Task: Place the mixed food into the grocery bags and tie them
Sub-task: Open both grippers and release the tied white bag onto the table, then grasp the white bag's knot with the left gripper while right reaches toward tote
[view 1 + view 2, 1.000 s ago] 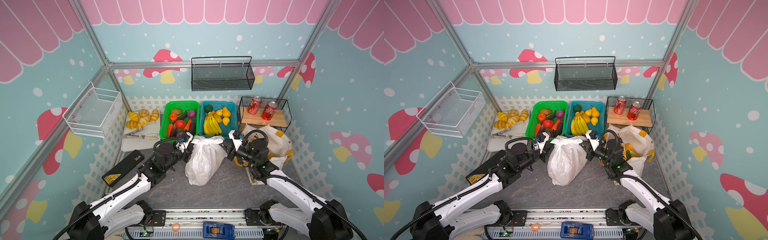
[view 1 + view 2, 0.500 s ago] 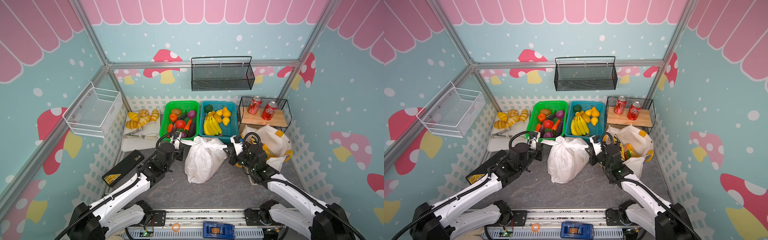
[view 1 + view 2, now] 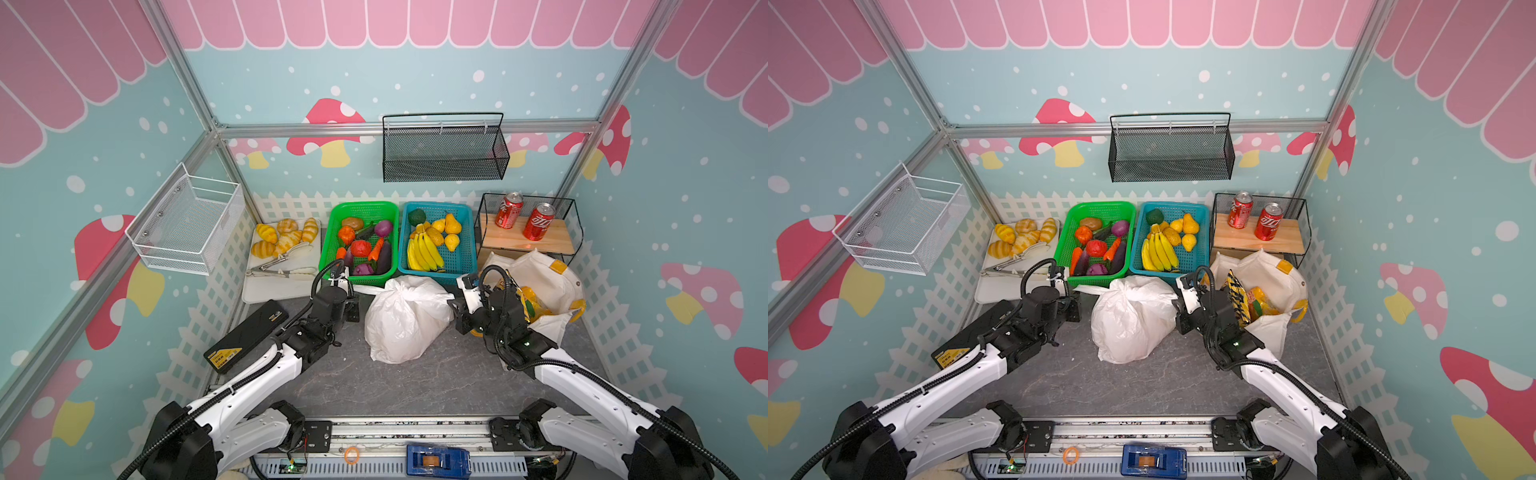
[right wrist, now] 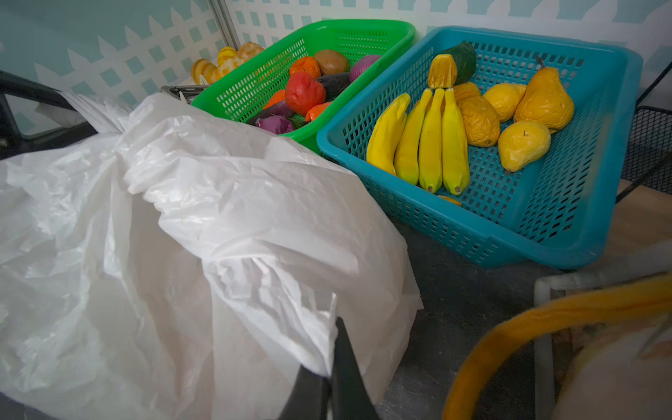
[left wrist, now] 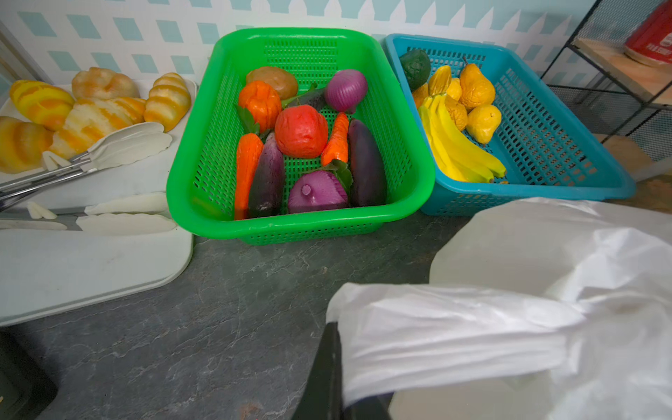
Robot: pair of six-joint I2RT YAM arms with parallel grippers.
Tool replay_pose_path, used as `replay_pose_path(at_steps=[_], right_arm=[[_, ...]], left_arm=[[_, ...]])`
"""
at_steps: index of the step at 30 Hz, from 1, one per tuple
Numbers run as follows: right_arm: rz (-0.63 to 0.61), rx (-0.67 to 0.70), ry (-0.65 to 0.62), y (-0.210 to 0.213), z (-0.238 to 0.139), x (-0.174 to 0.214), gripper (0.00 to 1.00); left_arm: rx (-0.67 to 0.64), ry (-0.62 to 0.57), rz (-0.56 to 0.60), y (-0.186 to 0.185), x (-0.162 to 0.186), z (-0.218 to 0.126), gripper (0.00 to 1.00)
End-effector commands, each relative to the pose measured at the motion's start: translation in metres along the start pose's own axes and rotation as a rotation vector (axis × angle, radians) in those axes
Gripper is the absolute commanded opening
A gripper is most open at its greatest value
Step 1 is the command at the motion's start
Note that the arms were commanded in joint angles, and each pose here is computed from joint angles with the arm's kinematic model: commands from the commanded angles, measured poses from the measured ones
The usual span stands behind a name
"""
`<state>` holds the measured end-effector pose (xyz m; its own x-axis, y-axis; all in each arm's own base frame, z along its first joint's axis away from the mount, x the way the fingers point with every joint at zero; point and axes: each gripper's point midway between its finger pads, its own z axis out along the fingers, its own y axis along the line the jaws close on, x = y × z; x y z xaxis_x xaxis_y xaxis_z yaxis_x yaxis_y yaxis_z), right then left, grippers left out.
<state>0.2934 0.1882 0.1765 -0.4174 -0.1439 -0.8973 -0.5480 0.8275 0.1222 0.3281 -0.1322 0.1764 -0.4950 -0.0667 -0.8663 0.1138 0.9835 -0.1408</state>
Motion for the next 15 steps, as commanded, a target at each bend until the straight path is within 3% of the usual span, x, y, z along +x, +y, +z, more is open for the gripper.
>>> replay_pose_path(at_steps=[1,10,15], right_arm=[[0.102,0.196,0.153,-0.048,-0.006,0.057,0.0],[0.109,0.123,0.107,-0.034,-0.003,0.035,0.0],[0.196,0.096,0.142,-0.039,-0.002,0.065,0.0]], left_arm=[[-0.228,0.025,-0.108,0.057,0.021,0.008,0.0],[-0.107,-0.013,-0.16,0.032,-0.003,0.0,0.0],[-0.163,0.052,-0.221,0.053,0.035,0.012,0.0]])
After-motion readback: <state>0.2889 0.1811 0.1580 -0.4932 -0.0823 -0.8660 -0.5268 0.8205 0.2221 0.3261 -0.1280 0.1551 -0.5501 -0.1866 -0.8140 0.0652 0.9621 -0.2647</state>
